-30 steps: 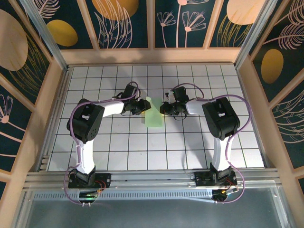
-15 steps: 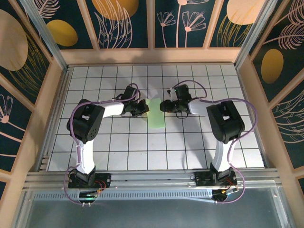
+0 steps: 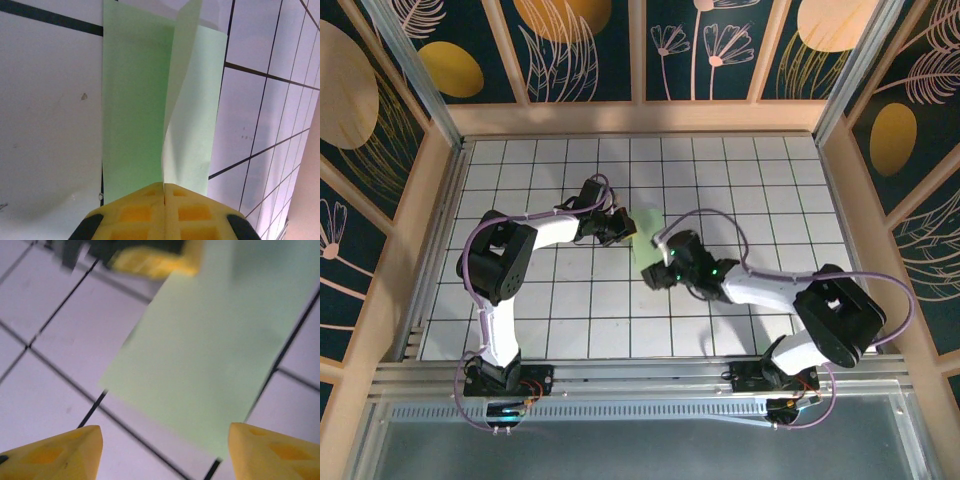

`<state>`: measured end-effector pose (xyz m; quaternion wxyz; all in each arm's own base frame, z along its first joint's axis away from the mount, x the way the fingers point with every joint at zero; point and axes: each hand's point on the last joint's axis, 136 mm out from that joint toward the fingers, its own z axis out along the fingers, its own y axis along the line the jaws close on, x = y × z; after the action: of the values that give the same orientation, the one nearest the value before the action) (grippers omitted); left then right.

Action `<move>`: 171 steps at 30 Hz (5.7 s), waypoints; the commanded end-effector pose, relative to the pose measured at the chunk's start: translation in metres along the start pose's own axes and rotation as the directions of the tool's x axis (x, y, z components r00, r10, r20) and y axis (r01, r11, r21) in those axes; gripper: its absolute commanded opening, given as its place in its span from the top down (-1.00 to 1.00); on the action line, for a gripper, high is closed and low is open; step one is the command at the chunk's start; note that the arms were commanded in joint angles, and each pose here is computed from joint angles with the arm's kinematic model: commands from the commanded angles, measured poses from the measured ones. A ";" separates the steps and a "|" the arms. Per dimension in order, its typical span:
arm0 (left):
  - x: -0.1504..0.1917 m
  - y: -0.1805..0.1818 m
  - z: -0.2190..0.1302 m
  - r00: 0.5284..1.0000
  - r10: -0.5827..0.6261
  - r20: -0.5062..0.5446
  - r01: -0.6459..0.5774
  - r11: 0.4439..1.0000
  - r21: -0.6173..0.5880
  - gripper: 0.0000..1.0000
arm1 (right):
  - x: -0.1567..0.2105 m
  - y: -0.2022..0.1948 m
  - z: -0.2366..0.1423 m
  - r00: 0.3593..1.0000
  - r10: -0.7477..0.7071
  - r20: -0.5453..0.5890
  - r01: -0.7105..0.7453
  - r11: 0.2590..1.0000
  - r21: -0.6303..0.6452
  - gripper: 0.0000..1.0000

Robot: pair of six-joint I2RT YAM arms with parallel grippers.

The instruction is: Fold a paper plane with a square sheet of paper (fold left side to right side)

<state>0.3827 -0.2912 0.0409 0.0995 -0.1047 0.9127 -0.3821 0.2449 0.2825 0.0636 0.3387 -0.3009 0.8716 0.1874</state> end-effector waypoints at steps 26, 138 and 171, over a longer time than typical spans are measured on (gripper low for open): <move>0.001 -0.004 -0.005 0.999 0.028 -0.017 -0.028 1.000 0.000 0.95 | -0.032 0.010 0.045 0.941 -0.337 0.027 0.326 0.926 0.189 0.54; 0.010 0.047 0.033 0.964 0.218 -0.153 -0.247 0.947 -0.206 1.00 | -0.030 -0.032 0.047 0.962 0.248 -0.118 -0.264 0.953 -0.151 1.00; 0.011 0.048 0.032 0.963 0.218 -0.156 -0.249 0.945 -0.213 1.00 | 0.010 -0.026 0.065 0.944 0.245 -0.221 -0.277 0.952 -0.131 1.00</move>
<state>0.3862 -0.3016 0.0134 0.0943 0.0342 0.9430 -0.3174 0.2953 0.2956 0.0196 0.2122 -0.2225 0.9107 0.2758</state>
